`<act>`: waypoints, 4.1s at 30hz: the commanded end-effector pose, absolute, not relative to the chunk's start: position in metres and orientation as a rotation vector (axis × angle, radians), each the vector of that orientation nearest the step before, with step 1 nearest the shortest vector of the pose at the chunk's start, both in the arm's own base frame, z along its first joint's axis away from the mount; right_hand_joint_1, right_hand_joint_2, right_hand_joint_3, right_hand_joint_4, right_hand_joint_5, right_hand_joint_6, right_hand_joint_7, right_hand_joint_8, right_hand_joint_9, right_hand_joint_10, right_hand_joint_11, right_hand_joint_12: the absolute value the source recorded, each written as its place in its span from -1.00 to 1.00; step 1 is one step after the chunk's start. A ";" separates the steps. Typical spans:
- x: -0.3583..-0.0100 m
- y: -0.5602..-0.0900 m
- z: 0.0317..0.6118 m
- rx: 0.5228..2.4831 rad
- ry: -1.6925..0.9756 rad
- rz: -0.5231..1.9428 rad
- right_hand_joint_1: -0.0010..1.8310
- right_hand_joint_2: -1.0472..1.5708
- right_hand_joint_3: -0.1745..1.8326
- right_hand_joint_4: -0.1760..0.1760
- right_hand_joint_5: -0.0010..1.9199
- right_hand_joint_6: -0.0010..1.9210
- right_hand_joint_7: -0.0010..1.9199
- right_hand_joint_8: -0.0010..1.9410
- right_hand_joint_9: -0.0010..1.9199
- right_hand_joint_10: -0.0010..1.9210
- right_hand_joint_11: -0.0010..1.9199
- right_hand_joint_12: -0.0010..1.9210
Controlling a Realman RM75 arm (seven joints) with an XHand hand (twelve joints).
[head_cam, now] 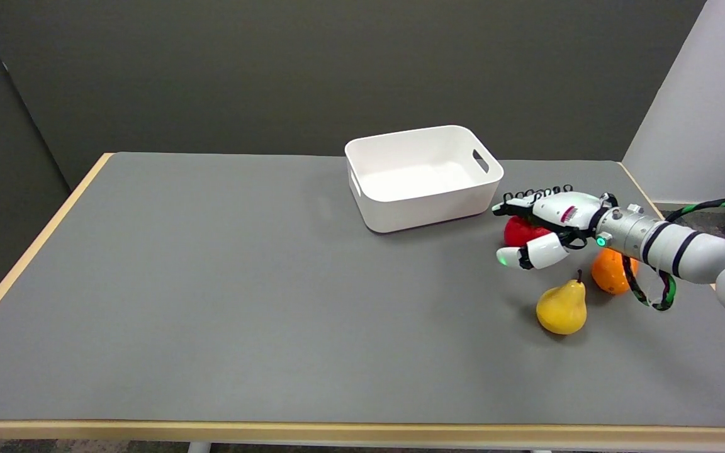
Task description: Pick up tomato.
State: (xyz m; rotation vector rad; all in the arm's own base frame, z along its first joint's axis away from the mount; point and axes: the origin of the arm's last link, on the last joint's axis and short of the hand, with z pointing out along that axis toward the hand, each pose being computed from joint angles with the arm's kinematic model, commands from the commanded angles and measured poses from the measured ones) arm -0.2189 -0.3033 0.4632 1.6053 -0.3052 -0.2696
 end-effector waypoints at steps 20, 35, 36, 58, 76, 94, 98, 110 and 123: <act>-0.161 -0.304 0.443 1.673 -0.008 0.048 -0.70 0.24 0.03 0.36 -0.82 -0.61 -0.68 -0.66 -0.72 -0.21 -0.74 0.45; -0.211 -0.303 0.496 1.523 -0.170 -0.142 -0.68 0.22 0.09 0.38 -0.82 -0.58 -0.67 -0.62 -0.69 -0.20 -0.68 0.54; -0.212 -0.304 0.502 1.503 -0.180 -0.143 -0.69 0.23 0.07 0.38 -0.82 -0.59 -0.68 -0.63 -0.70 -0.20 -0.68 0.53; -0.236 -0.294 0.517 1.442 -0.255 -0.194 -0.70 0.25 0.03 0.36 -0.84 -0.63 -0.71 -0.68 -0.75 -0.25 -0.76 0.42; -0.246 -0.300 0.495 1.459 -0.309 -0.095 -0.71 0.23 0.10 0.41 -0.86 -0.61 -0.73 -0.68 -0.75 -0.29 -0.81 0.35; -0.259 -0.299 0.478 1.481 -0.371 -0.093 -0.71 0.24 0.11 0.41 -0.86 -0.61 -0.73 -0.68 -0.74 -0.29 -0.81 0.34; -0.262 -0.299 0.476 1.480 -0.386 -0.093 -0.71 0.24 0.11 0.41 -0.86 -0.61 -0.73 -0.68 -0.74 -0.29 -0.81 0.34; -0.262 -0.299 0.473 1.489 -0.385 -0.091 -0.33 0.29 0.12 0.39 -0.84 -0.60 -0.73 -0.68 -0.74 -0.29 -0.81 0.35; -0.256 -0.300 0.474 1.486 -0.319 -0.040 0.04 0.41 0.09 0.48 -0.68 -0.17 -0.47 -0.40 -0.51 0.01 -0.60 0.50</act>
